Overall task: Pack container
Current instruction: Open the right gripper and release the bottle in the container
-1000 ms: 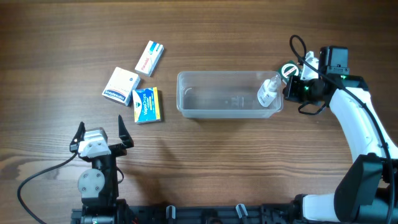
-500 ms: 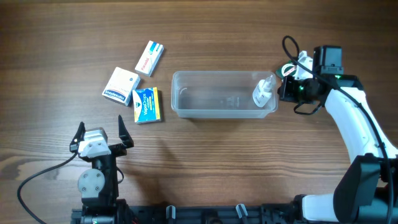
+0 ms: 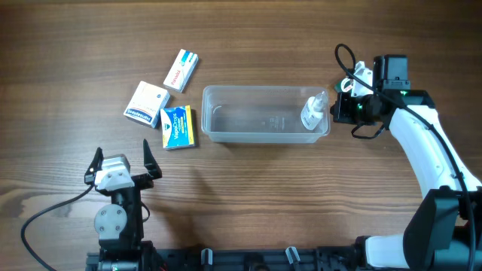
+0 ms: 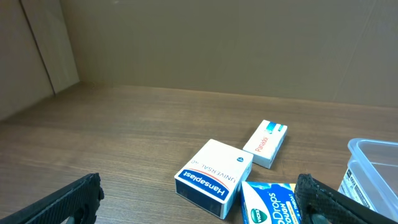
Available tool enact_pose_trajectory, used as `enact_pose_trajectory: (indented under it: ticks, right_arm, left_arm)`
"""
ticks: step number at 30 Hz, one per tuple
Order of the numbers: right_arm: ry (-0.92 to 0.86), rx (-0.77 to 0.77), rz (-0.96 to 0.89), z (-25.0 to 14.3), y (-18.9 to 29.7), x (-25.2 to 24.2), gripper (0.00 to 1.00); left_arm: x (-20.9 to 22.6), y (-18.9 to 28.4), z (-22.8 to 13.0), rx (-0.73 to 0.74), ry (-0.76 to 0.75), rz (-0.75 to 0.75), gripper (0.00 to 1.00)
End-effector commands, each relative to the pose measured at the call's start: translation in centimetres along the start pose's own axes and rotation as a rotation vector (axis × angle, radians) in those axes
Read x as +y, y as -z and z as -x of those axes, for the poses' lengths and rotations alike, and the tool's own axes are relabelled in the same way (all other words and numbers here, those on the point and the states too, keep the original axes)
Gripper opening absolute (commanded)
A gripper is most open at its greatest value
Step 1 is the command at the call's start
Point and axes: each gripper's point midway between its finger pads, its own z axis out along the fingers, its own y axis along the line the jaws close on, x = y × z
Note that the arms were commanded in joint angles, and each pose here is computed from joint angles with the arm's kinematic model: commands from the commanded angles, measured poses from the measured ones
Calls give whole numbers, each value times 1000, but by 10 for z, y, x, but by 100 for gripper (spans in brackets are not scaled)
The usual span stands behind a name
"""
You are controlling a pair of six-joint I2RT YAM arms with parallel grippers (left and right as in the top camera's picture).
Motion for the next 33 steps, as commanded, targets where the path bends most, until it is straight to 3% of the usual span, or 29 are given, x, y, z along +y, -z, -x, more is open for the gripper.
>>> enact_pose_trajectory:
  ticks: [1,25,33]
  right_arm:
    - [17,25,52,-7,-6,9,4]
    - [25,-7,95,1,-6,17,4]
    - [-10,-14,-8,3,-7,-1,4]
  left_arm:
    - [0,0,0,-6,-15,0,100]
    - [0,0,0,-7,-14,0,100]
    - [0,0,0,-7,-14,0,100]
